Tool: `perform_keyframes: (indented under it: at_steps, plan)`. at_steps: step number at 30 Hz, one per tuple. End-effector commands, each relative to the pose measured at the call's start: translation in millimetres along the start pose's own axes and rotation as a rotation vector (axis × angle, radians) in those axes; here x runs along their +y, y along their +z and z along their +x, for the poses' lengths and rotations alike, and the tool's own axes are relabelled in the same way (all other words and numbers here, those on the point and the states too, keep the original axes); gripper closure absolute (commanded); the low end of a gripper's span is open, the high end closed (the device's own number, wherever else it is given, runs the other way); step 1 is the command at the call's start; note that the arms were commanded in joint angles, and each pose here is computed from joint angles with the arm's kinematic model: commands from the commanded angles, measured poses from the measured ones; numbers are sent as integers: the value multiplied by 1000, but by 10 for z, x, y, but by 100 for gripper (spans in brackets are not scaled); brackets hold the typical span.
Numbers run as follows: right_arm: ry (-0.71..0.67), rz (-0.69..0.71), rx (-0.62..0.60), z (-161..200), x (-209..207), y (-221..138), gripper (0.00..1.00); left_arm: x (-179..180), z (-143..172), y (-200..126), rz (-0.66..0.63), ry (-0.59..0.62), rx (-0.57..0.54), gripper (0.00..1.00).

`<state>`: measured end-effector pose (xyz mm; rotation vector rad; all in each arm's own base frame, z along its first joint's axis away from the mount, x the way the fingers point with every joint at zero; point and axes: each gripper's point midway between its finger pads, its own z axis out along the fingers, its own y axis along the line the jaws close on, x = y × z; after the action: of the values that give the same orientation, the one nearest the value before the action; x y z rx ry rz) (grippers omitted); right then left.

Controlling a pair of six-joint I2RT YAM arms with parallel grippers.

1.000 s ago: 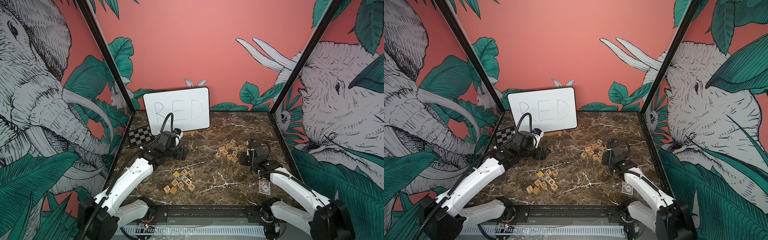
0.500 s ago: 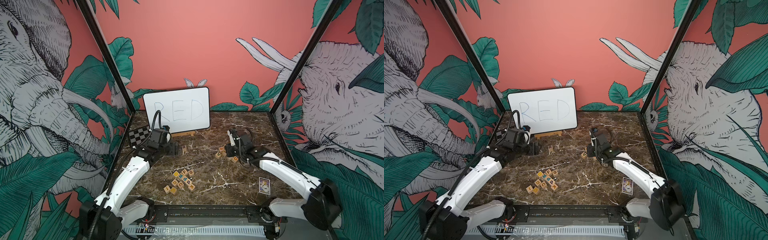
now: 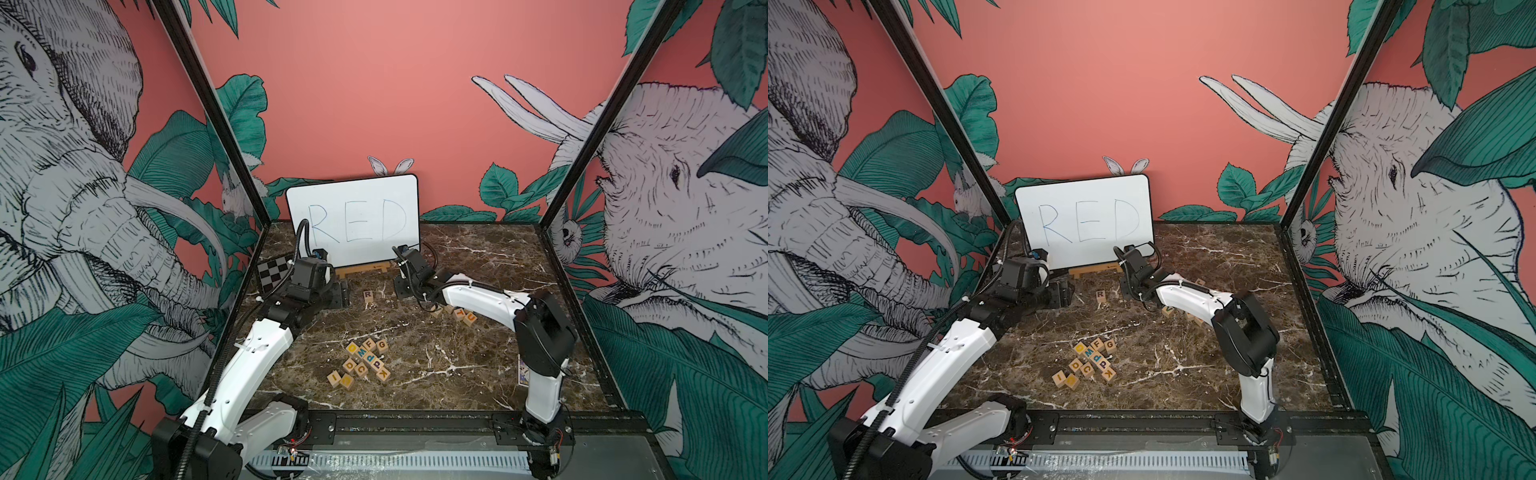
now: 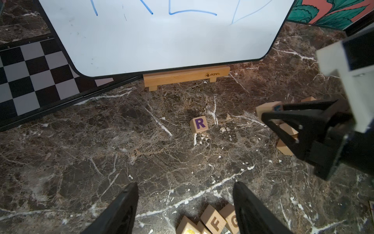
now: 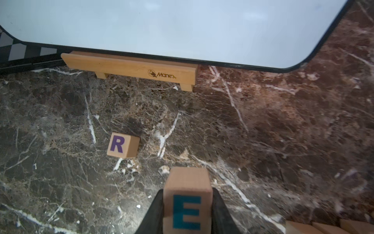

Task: Assemble the uppercase word "red" with letter blocks
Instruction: Place the letter block at the center of the board.

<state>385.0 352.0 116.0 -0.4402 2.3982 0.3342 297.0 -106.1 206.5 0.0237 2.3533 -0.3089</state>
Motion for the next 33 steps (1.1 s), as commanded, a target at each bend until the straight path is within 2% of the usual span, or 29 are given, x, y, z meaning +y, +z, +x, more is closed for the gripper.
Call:
perform_keyframes:
  at_steps: [1,14,33]
  plan:
    - [31,6,-20,-108,78,91,77,58,-71,-98,-24,-28,-40,24]
    - [53,29,47,78,210,512,77,171,-76,-91,-77,-71,-32,24]
    - [83,27,87,220,420,761,76,209,-89,-70,-69,-107,-35,23]
